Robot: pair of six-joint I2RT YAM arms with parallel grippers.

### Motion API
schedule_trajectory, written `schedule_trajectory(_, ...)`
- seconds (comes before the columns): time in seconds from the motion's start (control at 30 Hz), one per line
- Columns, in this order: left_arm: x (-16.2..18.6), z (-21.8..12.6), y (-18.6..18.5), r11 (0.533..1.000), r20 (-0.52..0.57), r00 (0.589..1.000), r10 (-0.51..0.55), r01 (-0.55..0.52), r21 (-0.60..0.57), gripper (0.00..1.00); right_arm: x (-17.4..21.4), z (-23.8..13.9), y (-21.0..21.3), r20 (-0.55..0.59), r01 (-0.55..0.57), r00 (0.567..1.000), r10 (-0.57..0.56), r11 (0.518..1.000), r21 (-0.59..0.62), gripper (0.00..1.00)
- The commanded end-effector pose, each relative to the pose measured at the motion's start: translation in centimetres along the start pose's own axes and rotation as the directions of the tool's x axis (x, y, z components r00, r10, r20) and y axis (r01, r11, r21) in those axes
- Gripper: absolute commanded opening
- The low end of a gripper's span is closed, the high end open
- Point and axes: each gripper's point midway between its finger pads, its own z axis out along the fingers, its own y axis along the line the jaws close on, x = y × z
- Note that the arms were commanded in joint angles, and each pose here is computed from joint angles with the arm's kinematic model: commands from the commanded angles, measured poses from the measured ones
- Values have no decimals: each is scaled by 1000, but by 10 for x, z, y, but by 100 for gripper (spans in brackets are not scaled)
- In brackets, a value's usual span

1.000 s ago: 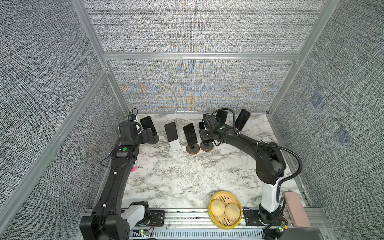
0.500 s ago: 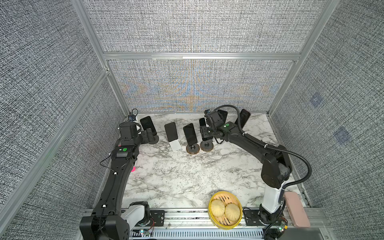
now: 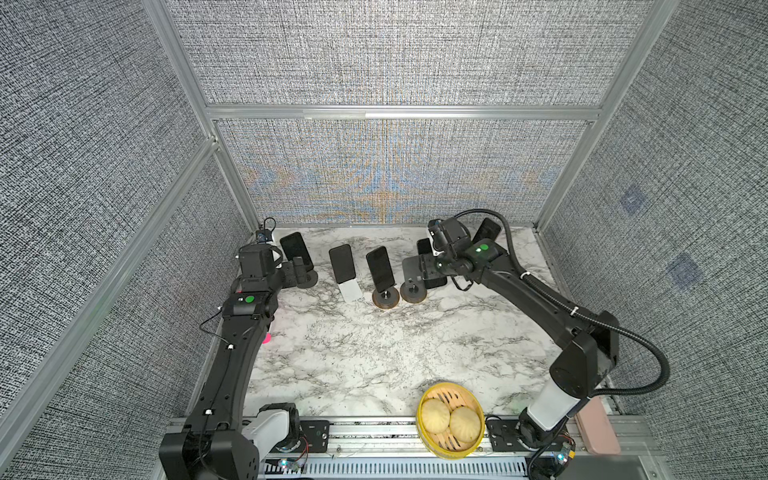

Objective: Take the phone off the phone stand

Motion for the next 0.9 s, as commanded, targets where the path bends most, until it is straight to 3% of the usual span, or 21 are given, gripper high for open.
schedule_trajectory(0.0,-7,-1,-4,1000,27,1000,-6,5,22,97,36,-7,-14,-151,4,988,-5,1000,-5,62)
schedule_trajectory(0.23,-6,0,-6,999,16,1000,-5,4,36,97,86,-16,-51,-367,-83,927,71,996,-17,62)
schedule_trajectory(0.37,-6,1,-8,999,14,1000,-7,6,46,95,120,-10,-76,-516,-153,846,135,988,6,63)
schedule_trajectory(0.57,-2,4,-9,999,-5,1000,-6,6,49,95,147,15,-97,-603,-211,778,179,977,18,62)
schedule_trajectory(0.87,0,6,-8,999,-11,1000,-2,2,43,95,173,59,-101,-670,-233,716,194,972,33,62)
